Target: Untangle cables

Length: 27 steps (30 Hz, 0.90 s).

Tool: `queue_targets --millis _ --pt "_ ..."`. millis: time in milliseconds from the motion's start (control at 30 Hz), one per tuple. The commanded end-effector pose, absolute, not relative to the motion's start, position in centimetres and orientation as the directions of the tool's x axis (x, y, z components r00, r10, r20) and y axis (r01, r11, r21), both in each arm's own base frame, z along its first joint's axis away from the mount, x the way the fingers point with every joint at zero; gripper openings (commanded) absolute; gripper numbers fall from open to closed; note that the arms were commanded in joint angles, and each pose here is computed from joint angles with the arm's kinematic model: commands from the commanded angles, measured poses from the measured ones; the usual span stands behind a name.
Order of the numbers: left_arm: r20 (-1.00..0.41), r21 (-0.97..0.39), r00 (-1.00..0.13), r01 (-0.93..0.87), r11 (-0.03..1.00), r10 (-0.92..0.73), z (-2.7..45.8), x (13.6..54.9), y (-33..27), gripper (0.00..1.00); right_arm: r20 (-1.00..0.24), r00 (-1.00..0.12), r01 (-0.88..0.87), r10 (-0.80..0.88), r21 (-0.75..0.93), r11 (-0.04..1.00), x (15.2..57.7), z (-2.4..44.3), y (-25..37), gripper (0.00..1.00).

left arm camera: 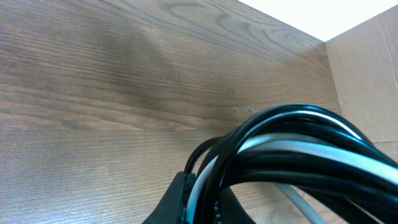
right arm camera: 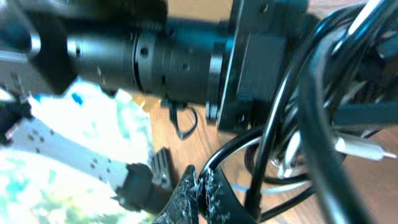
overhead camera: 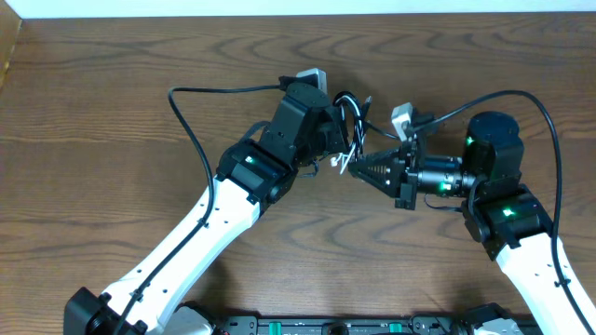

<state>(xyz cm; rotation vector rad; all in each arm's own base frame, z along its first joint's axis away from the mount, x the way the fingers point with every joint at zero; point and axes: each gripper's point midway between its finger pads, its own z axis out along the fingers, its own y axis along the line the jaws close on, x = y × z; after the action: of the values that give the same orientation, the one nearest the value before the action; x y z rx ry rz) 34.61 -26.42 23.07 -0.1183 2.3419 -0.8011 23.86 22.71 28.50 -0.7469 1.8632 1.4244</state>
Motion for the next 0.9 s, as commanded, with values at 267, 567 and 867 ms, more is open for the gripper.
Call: queue_targets --millis 267,567,867 --pt "-0.566 -0.583 -0.761 0.097 0.806 -0.318 24.0 35.7 -25.4 0.08 -0.894 -0.423 -0.905 -0.150 0.409 0.113 21.2 27.9 23.0 0.01" --pt "-0.550 -0.606 -0.754 0.065 0.793 -0.359 24.2 36.1 -25.0 0.07 -0.908 -0.381 -0.924 -0.175 0.378 0.056 20.0 27.4 22.9 0.01" --pt "-0.526 -0.642 -0.725 -0.006 0.767 -0.445 24.6 36.8 -24.5 0.07 -0.897 -0.403 -0.915 -0.183 0.397 0.071 19.9 27.1 22.8 0.01"
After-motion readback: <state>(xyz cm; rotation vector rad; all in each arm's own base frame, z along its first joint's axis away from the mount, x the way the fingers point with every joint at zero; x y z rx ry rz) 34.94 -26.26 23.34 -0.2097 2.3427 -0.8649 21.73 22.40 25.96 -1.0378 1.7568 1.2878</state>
